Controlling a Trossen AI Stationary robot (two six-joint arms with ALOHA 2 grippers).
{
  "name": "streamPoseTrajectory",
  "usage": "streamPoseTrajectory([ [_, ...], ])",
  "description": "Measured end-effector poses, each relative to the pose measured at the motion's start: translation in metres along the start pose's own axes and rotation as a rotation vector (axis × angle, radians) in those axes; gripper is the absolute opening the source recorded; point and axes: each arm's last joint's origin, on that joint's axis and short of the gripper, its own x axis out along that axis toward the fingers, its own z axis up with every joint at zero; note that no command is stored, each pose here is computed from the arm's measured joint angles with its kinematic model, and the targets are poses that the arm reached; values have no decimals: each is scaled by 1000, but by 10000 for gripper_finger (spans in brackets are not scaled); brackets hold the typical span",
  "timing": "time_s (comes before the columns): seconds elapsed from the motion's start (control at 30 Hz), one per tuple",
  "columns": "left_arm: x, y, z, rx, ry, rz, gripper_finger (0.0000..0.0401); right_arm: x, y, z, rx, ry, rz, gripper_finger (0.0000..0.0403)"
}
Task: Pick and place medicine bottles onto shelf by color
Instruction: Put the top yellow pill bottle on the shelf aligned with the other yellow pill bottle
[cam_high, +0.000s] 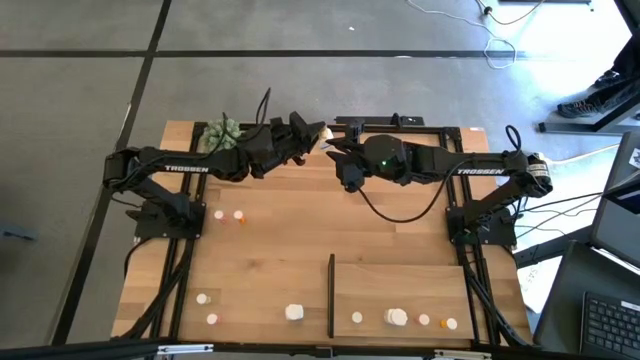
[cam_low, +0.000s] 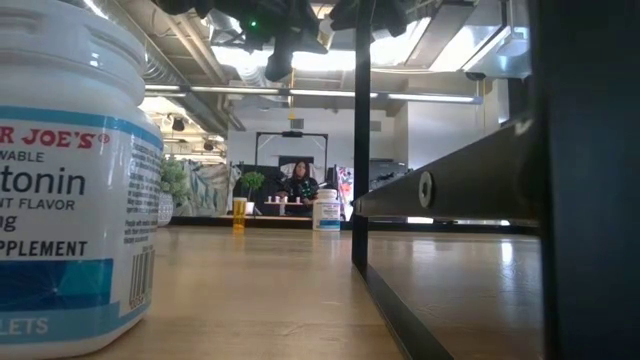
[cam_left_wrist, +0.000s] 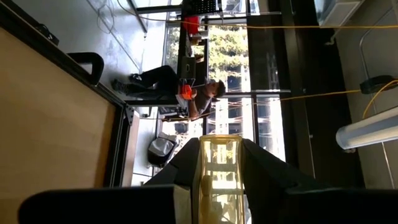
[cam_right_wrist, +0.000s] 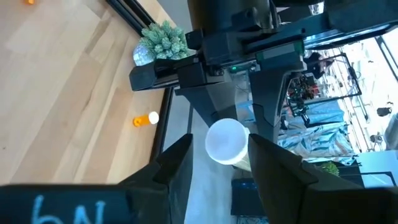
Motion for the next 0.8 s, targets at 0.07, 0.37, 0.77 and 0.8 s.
streamPoseTrajectory([
  [0.07,0,0,-1,0,3,0,78,0,0,0,18,0,0,156],
  [0.37,-1,0,-2,1,7,2,78,0,0,1,78,-39,24,156],
  [0.77,-2,0,-3,-1,11,0,78,-2,0,4,85,16,-43,157],
  [0.8,-2,0,-3,-1,11,0,78,-3,-1,4,88,27,-60,157],
])
